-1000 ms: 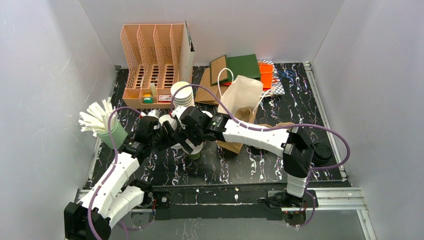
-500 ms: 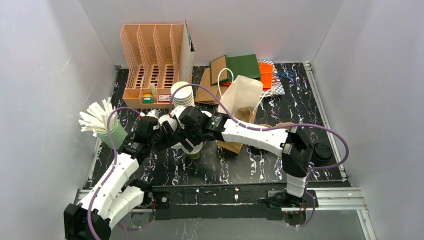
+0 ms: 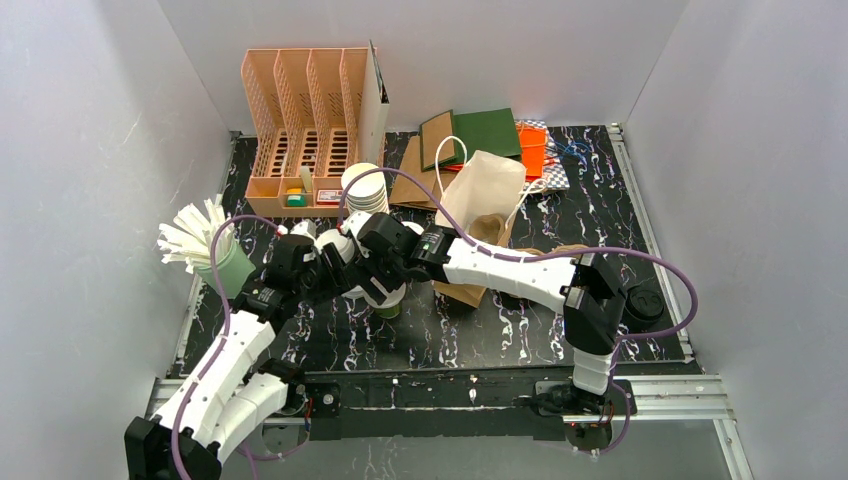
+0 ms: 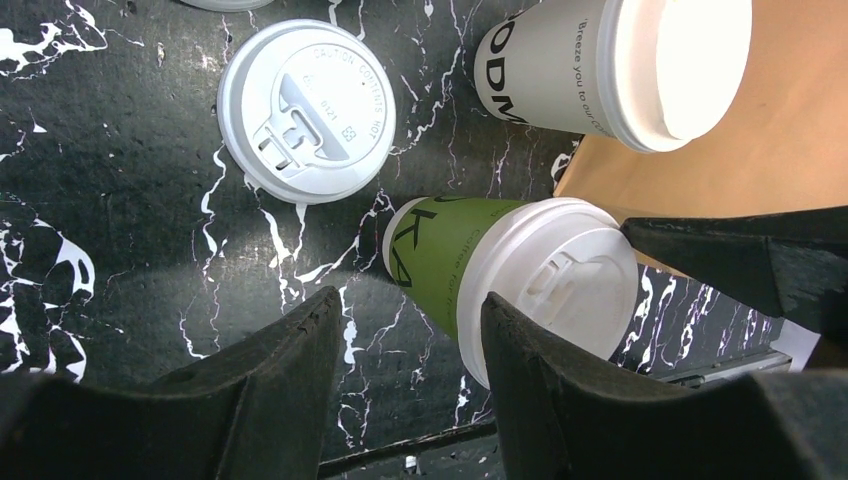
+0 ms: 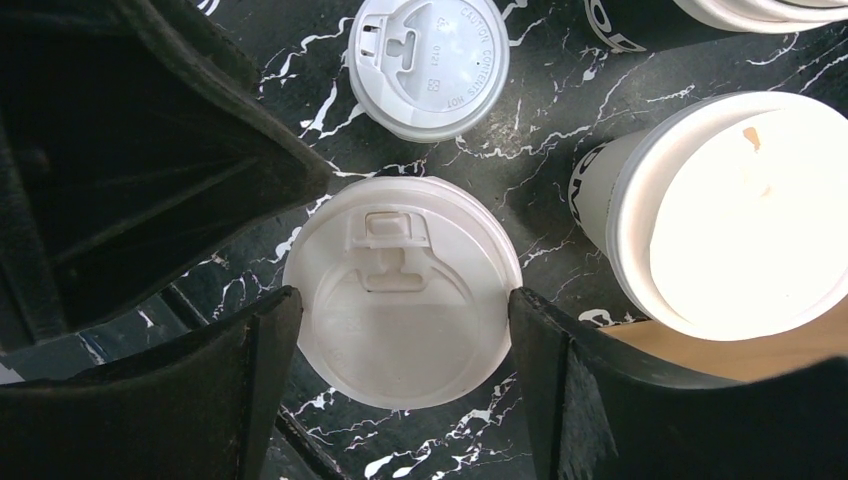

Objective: Pack the takeout coffee

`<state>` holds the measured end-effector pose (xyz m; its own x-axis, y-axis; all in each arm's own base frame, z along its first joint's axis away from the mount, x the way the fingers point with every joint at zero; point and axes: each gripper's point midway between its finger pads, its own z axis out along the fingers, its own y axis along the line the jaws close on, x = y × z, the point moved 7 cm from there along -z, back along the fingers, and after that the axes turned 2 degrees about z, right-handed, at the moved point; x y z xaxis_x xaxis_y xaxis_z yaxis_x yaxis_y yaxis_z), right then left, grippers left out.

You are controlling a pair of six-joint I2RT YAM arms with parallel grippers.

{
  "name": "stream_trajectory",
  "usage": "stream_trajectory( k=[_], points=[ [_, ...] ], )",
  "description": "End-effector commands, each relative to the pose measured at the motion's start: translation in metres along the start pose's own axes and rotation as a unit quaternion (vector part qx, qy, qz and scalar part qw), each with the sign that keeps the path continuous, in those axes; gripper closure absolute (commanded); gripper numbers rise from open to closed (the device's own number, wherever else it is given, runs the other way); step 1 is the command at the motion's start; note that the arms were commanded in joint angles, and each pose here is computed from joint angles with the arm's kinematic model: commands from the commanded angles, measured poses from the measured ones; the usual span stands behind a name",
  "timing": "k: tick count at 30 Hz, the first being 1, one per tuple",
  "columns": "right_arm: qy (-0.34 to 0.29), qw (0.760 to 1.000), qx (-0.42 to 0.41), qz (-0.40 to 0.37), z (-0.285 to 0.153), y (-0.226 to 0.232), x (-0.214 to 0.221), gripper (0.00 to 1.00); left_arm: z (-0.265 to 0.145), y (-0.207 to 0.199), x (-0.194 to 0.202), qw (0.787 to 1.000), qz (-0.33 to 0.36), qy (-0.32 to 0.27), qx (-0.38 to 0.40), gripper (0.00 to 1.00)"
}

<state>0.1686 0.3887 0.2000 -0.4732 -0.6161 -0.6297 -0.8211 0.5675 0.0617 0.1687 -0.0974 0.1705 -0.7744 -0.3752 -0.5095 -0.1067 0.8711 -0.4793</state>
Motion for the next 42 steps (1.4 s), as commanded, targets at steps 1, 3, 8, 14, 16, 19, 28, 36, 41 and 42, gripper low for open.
stream_trajectory(
  k=[1, 3, 8, 14, 16, 19, 28, 36, 41, 42],
  points=[
    [-0.008, 1.000, 0.017, 0.000, -0.004, -0.002, -0.005, 0.14, -0.015, -0.005, -0.010, 1.000, 0.014, -0.018, 0.000, 0.49],
    [-0.017, 1.000, 0.019, -0.002, -0.008, -0.001, -0.012, 0.08, -0.018, -0.005, -0.012, 1.000, 0.017, -0.022, -0.007, 0.49],
    [-0.034, 0.999, 0.030, -0.006, -0.017, -0.003, -0.026, 0.02, -0.024, -0.006, -0.017, 0.999, 0.026, -0.028, -0.015, 0.49],
    [-0.024, 0.999, 0.029, -0.012, -0.020, -0.002, -0.021, 0.02, -0.024, -0.006, -0.019, 0.999, 0.028, -0.029, -0.020, 0.49],
    [-0.018, 0.999, 0.034, -0.018, -0.018, 0.000, -0.017, 0.02, -0.024, -0.004, -0.019, 0.999, 0.028, -0.031, -0.026, 0.49],
    [-0.010, 0.998, 0.047, -0.028, -0.014, 0.003, -0.011, 0.02, -0.024, 0.001, -0.022, 0.997, 0.026, -0.040, -0.053, 0.49],
    [0.002, 0.997, 0.058, -0.040, -0.009, 0.009, -0.006, 0.02, -0.027, 0.013, -0.026, 0.992, 0.019, -0.067, -0.108, 0.48],
    [0.011, 0.997, 0.056, -0.045, -0.001, 0.011, -0.002, 0.02, -0.029, 0.015, -0.024, 0.991, 0.020, -0.067, -0.113, 0.47],
    [0.014, 0.997, 0.053, -0.045, 0.000, 0.012, -0.001, 0.02, -0.029, 0.014, -0.025, 0.991, 0.022, -0.066, -0.112, 0.47],
    [0.014, 0.997, 0.053, -0.045, 0.001, 0.012, -0.001, 0.02, -0.029, 0.014, -0.025, 0.991, 0.022, -0.066, -0.112, 0.47]
  ],
)
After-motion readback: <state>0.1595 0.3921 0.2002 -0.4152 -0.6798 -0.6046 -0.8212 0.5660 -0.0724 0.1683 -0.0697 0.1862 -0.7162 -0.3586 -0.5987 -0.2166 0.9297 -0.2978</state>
